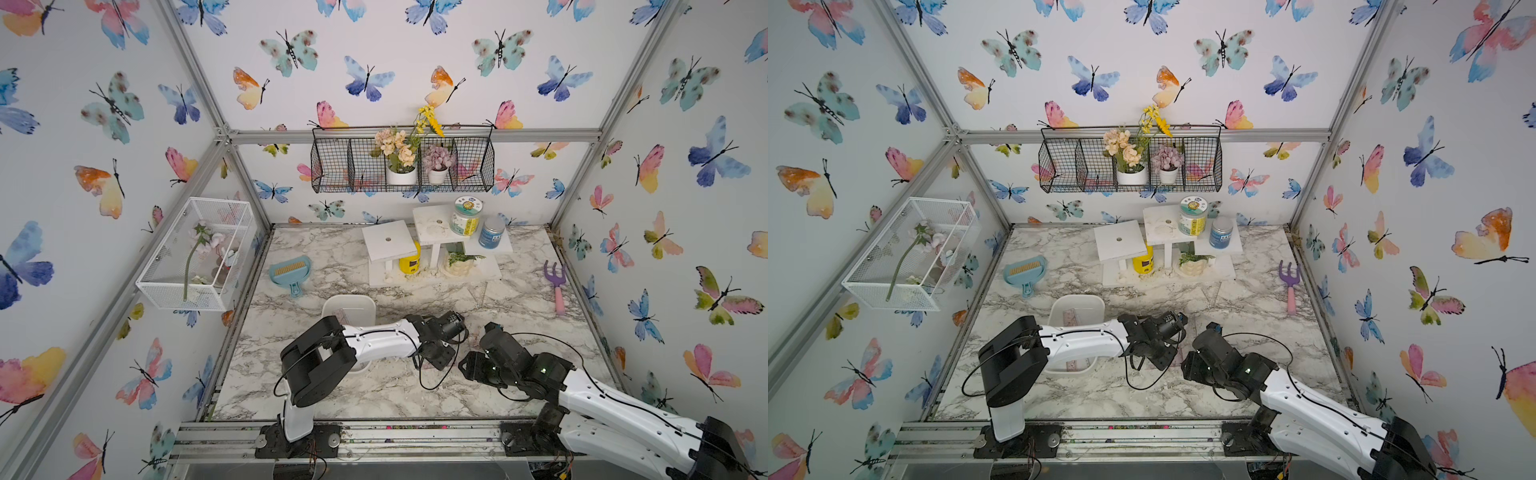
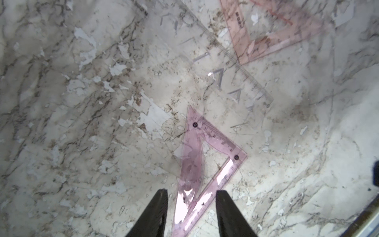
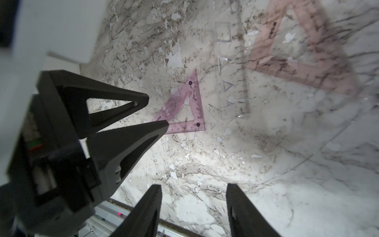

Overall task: Put the scattered rulers into the storage box
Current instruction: Pick up the ruler from the center of the board.

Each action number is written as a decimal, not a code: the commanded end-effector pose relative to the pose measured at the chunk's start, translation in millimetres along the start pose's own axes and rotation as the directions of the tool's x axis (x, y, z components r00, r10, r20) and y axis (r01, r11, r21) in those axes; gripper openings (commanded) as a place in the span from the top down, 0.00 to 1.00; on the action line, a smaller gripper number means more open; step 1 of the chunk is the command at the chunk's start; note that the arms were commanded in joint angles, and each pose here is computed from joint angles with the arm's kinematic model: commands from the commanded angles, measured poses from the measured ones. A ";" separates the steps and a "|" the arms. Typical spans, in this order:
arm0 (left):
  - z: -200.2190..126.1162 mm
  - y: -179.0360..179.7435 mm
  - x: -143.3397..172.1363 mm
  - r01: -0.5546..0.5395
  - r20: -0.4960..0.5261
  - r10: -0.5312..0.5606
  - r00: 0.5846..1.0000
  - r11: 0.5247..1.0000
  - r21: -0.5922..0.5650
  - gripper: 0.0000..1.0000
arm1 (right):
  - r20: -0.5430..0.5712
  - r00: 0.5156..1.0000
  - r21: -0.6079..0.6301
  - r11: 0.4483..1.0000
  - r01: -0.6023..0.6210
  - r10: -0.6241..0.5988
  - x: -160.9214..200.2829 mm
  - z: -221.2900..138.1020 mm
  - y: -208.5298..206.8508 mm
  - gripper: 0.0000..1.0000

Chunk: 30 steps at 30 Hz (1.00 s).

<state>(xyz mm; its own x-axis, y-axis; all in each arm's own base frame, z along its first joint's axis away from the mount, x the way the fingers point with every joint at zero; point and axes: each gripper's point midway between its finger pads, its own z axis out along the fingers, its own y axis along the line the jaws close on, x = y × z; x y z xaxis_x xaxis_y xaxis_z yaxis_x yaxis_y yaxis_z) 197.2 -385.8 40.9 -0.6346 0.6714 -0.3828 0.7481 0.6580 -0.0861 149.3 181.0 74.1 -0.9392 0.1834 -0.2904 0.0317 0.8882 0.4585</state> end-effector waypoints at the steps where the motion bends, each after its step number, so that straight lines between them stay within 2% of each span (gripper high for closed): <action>1: 7.5 -0.6 6.5 -0.046 -0.046 0.045 0.998 0.999 -0.014 0.57 | -0.017 1.000 -0.003 1.000 -0.012 0.012 3.5 -1.9 -0.8 0.44; 17: 27.5 2.8 0.6 -0.024 -0.062 0.020 0.998 0.998 -0.066 0.61 | -0.020 0.999 -0.027 0.999 -0.026 0.026 8.1 -0.1 -3.4 0.46; 22: 22.4 5.8 -5.6 -0.015 -0.040 0.012 0.999 0.996 -0.087 0.61 | -0.017 0.999 -0.030 0.999 -0.030 0.030 8.6 -0.6 -4.2 0.46; 30: 36.4 7.7 5.7 -0.025 -0.085 0.016 0.996 0.995 -0.097 0.64 | -0.011 0.999 -0.034 0.999 -0.031 0.031 8.4 -2.6 -4.7 0.46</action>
<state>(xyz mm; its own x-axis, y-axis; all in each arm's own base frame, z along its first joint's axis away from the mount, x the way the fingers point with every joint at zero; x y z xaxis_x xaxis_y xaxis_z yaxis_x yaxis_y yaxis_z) 210.9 -398.3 21.2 -0.6293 0.6902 -0.3572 0.7434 0.6686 -0.0180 143.6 179.5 75.1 -0.9384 0.2054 -0.2778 0.0434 0.8677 0.4952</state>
